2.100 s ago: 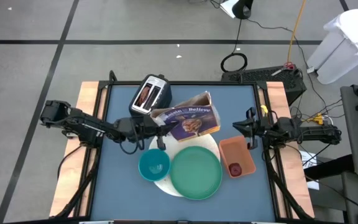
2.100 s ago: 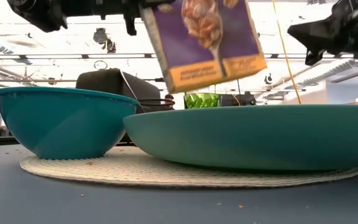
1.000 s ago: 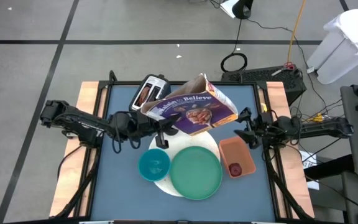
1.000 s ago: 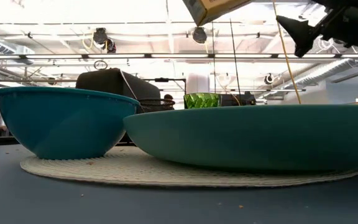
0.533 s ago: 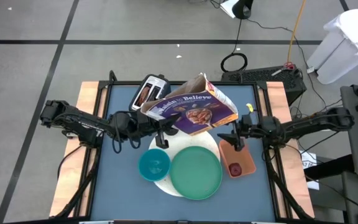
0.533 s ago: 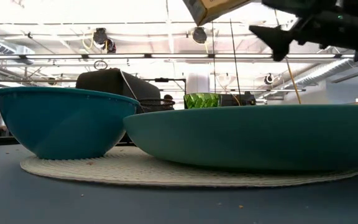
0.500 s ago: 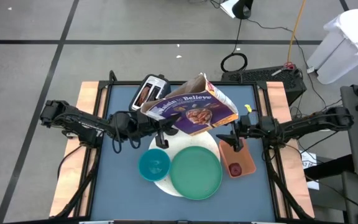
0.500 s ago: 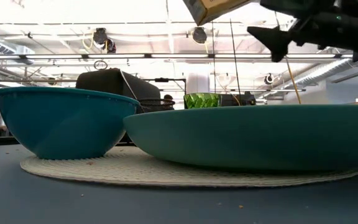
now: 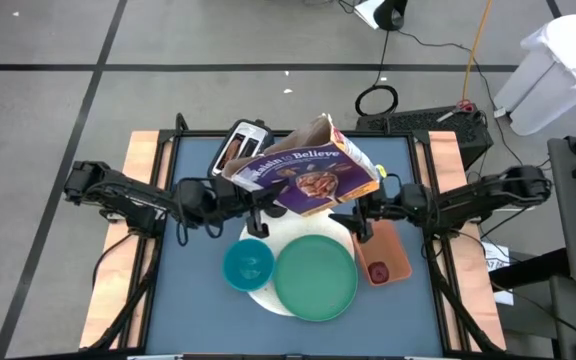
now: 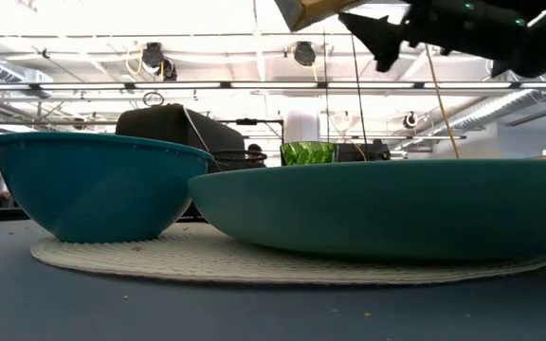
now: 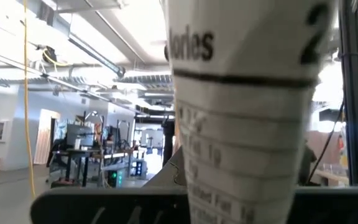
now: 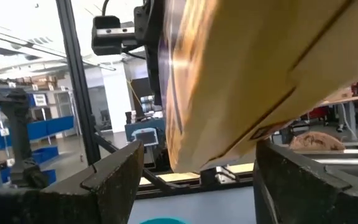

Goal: Arrange a breakfast setting
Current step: Pour the cereal from the purple cereal box into the blue bowl

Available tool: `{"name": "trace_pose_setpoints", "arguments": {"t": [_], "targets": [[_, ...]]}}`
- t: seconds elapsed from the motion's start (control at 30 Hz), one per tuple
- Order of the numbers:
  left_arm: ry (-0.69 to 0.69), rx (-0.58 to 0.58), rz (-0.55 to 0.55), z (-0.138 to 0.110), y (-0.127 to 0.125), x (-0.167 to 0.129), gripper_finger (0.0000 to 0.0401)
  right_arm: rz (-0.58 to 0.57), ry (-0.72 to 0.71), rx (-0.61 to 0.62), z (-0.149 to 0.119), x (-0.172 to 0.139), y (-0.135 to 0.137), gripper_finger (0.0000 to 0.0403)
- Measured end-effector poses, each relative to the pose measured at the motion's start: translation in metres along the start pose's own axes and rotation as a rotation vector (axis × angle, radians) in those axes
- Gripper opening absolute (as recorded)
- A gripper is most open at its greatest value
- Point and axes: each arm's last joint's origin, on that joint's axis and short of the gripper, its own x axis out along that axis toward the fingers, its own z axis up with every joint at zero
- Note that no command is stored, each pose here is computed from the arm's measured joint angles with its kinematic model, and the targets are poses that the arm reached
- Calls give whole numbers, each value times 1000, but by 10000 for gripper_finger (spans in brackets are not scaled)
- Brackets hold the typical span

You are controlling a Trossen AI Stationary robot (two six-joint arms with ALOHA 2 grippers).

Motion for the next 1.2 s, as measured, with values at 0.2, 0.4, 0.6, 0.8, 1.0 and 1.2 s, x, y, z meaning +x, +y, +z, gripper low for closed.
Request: {"name": "trace_pose_setpoints", "arguments": {"t": [0.2,0.4,0.6,0.8,1.0,1.2], "targets": [[-44,-7,-45,5,-1,0,12,4,7,-27,-2,22,0,302],[-49,-9,-47,5,-1,0,12,5,-11,-25,-7,28,-1,302],[-65,-13,-87,6,-3,0,12,14,-67,-22,-5,29,-1,302],[-71,-53,-130,5,-5,-1,12,31,-140,-54,3,30,1,302],[-65,-53,-143,5,-9,-2,12,40,-223,-80,11,28,2,302],[-68,-46,-140,5,-8,-2,12,49,-217,-53,10,28,2,302]]}}
